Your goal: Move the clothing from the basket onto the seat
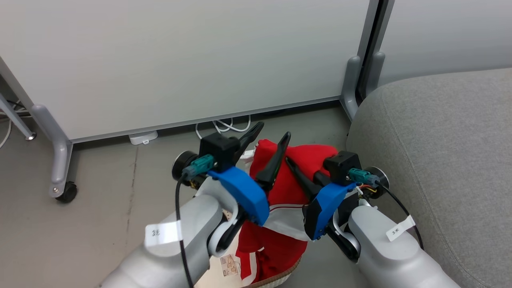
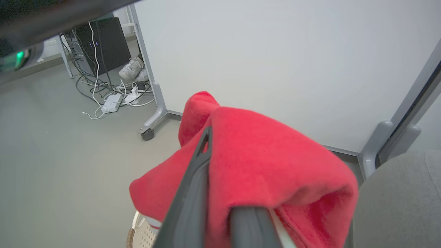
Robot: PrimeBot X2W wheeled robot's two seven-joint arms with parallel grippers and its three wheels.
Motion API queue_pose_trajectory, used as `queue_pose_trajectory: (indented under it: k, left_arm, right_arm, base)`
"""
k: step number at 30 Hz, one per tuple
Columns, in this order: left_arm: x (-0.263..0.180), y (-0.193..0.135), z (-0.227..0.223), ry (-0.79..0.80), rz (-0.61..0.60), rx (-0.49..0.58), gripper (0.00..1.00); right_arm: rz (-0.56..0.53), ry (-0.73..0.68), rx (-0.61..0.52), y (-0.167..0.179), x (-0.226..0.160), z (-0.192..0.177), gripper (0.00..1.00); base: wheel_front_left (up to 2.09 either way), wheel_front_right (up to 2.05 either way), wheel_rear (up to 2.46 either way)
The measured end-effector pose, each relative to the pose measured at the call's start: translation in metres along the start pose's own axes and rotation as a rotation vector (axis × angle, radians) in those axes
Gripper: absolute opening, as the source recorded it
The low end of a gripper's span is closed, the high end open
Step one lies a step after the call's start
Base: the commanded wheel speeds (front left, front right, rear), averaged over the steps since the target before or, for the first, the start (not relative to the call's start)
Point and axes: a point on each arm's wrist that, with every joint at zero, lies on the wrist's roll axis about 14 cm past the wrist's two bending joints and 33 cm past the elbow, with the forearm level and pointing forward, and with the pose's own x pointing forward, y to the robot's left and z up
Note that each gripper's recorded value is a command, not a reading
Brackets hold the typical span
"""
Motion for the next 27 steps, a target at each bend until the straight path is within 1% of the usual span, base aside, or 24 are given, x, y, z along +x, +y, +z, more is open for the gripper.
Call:
queue_pose_trajectory:
  k: [5,9,21,27]
  left_arm:
    - [-0.025,0.024,-0.006,-0.034,0.07,-0.01,1.0]
    - [-0.045,0.033,-0.017,-0.044,0.114,-0.022,1.0]
    - [-0.095,0.041,-0.042,-0.051,0.211,-0.035,1.0]
    - [-0.107,0.049,-0.043,-0.06,0.25,-0.023,1.0]
  right_arm:
    - [-0.007,0.008,-0.02,-0.003,0.0,-0.004,0.0]
    - [-0.013,0.021,-0.024,-0.004,-0.002,-0.011,0.0]
    - [-0.032,0.016,-0.013,-0.005,-0.013,-0.014,0.0]
    - [-0.04,0.017,-0.013,-0.006,-0.014,-0.014,0.0]
  base:
    - [0.0,0.0,0.0]
    - [0.0,0.0,0.0]
    - [0.0,0.0,0.0]
    - [0.0,0.0,0.0]
